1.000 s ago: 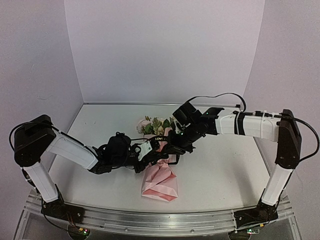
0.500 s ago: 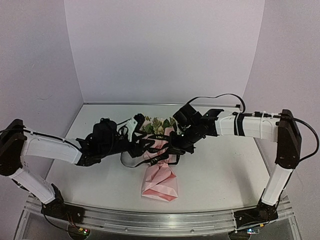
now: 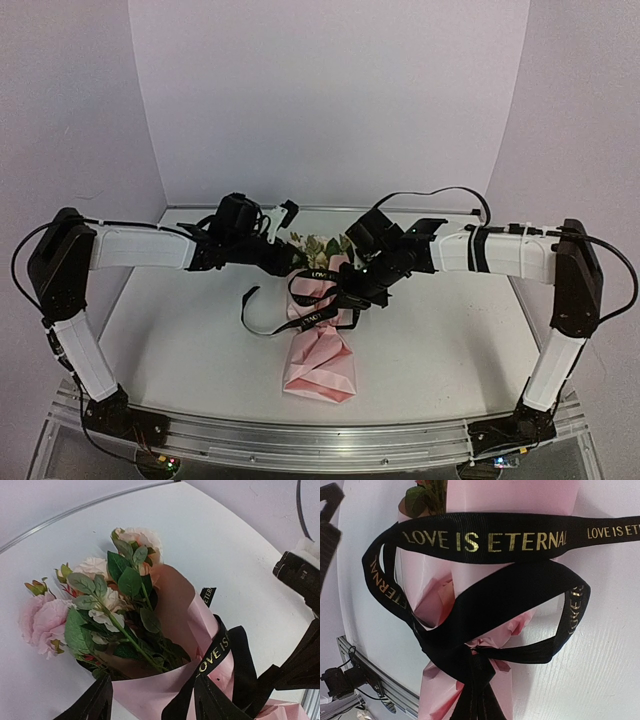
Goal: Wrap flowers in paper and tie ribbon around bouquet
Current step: Cross the half-tied ribbon over the folded bouquet.
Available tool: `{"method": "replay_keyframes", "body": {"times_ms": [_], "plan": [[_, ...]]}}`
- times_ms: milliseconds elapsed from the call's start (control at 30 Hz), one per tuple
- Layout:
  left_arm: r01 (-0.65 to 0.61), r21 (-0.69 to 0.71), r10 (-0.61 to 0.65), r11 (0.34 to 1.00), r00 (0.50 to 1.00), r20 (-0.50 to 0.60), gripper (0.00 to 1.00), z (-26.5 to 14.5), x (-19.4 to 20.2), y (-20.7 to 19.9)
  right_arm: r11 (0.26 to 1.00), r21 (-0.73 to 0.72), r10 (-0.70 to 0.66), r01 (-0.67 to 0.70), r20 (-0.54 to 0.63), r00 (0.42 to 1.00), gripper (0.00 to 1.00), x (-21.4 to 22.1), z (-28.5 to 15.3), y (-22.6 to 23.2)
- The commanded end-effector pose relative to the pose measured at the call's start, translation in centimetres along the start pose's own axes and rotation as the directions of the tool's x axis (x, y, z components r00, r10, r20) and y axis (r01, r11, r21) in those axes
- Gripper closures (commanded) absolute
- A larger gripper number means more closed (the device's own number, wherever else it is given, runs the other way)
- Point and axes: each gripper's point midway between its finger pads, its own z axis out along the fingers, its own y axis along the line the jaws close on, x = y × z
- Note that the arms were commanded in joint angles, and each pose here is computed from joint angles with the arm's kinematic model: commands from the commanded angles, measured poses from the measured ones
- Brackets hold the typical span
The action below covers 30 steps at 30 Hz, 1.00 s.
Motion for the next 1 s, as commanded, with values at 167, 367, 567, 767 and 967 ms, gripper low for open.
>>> {"method": "replay_keyframes", "body": {"times_ms": [167, 367, 567, 767, 967], "plan": [[-0.018, 0.158, 0.044, 0.987, 0.987, -0.157, 0.47, 1.4, 1.2, -1.8, 1.0, 0.012, 0.006, -0.006, 0.038, 0.999, 1.0, -0.8, 0.3, 0.1], [-0.02, 0.177, 0.049, 0.984, 0.986, -0.158, 0.55, 1.8, 1.1, -2.1, 1.0, 0.019, 0.011, -0.011, 0.042, 0.999, 1.0, -1.0, 0.5, -0.1], [-0.024, 0.185, 0.055, 0.982, 0.985, -0.164, 0.86, 2.1, 1.1, -2.1, 0.999, 0.027, 0.017, -0.018, 0.054, 0.998, 1.0, -1.2, 0.4, -0.5], [-0.055, 0.093, 0.06, 0.994, 0.997, -0.053, 0.99, 0.1, -1.3, -1.2, 0.999, 0.026, 0.032, -0.034, 0.062, 0.998, 1.0, -1.7, 0.4, -0.5], [-0.07, 0.143, 0.052, 0.987, 0.991, 0.126, 0.96, -5.2, -3.3, -3.5, 0.998, -0.014, 0.068, -0.067, 0.047, 0.997, 1.0, -2.8, 1.1, -0.3]]}}
